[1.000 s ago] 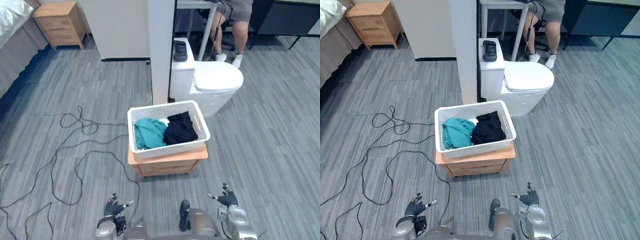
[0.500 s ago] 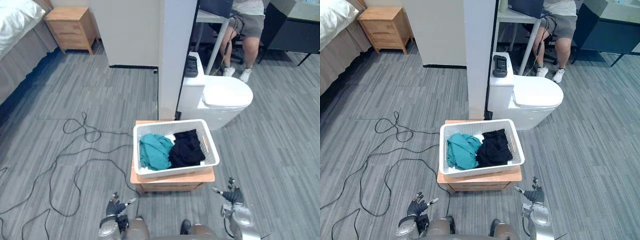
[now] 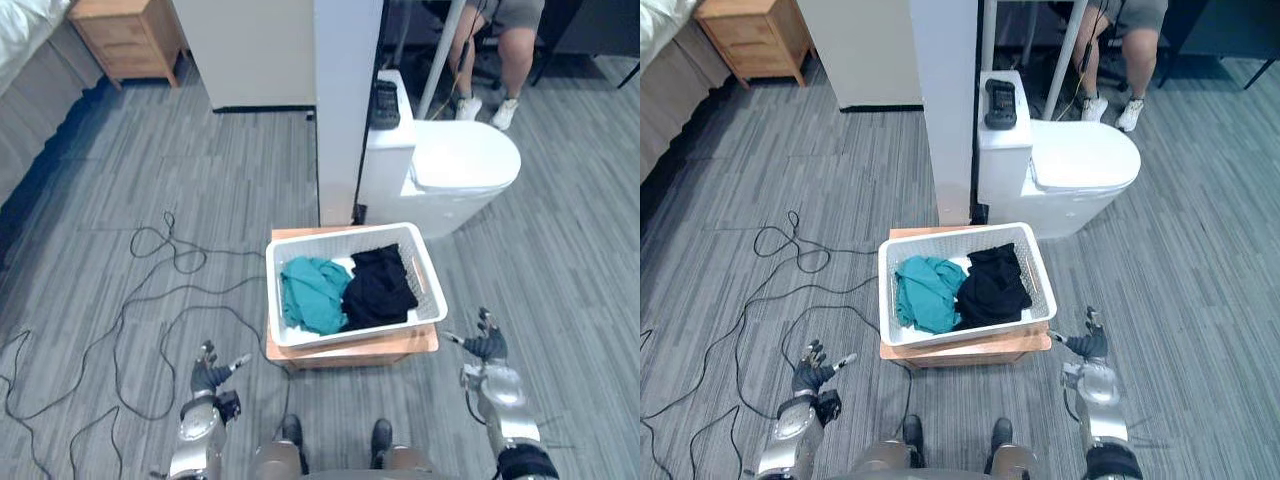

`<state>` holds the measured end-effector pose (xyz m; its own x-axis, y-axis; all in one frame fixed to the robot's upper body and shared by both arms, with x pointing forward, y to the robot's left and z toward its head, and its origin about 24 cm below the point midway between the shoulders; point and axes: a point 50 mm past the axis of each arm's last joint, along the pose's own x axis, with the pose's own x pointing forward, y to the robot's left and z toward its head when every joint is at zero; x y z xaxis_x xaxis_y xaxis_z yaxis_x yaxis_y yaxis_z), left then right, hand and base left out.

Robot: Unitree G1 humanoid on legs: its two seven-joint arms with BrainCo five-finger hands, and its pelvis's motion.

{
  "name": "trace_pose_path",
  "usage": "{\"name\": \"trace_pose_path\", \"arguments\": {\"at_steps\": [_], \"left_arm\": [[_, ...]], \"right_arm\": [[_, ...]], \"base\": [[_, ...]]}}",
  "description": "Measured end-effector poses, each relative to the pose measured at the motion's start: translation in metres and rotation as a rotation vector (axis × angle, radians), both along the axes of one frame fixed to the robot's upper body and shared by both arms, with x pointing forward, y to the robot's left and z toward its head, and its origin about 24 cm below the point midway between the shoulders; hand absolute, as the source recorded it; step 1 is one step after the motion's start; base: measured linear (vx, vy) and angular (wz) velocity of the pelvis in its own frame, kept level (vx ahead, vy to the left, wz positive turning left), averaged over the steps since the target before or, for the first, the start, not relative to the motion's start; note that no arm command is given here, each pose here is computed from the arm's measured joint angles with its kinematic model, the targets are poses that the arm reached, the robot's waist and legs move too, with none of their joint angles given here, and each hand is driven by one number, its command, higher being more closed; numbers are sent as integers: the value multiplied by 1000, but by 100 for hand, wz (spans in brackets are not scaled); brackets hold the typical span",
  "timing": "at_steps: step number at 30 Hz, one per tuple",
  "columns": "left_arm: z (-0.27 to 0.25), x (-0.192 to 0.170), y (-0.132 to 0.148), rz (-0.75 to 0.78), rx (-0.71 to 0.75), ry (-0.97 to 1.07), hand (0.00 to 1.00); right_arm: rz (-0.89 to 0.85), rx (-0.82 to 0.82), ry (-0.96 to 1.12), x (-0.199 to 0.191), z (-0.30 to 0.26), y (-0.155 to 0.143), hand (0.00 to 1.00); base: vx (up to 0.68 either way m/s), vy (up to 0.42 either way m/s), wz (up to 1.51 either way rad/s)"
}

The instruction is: Pick up the laundry basket with both hands and put the clothes into the washing machine.

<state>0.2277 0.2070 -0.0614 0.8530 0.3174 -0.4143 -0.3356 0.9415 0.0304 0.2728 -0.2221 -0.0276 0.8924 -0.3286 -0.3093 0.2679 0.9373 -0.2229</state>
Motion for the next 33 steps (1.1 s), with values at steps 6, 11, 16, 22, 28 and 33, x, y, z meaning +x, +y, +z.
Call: {"name": "trace_pose_path", "arguments": {"at_steps": [6,11,16,22,28,33], "left_arm": [[29,54,-18,-73,49,-80,0],[52,86,-18,-101,109,-124,100],[74,109,-23,-128,155,-162,100],[87,114,-17,-119,175,-213,100],[95,115,-14,-110,191,-246,100],[88,106,-14,-113,187,-238,100]], "right_arm": [[95,-77,-163,66,62,21,0],[96,-120,-226,97,99,23,100],[96,-122,-313,112,132,26,100],[42,-33,-295,109,125,14,100],[24,38,-271,100,108,18,100],[9,81,-274,92,98,22,100]], "base": [[-150,16,-6],[-125,11,-6],[-94,14,-7],[20,2,0],[60,11,-1],[8,1,-1]]}}
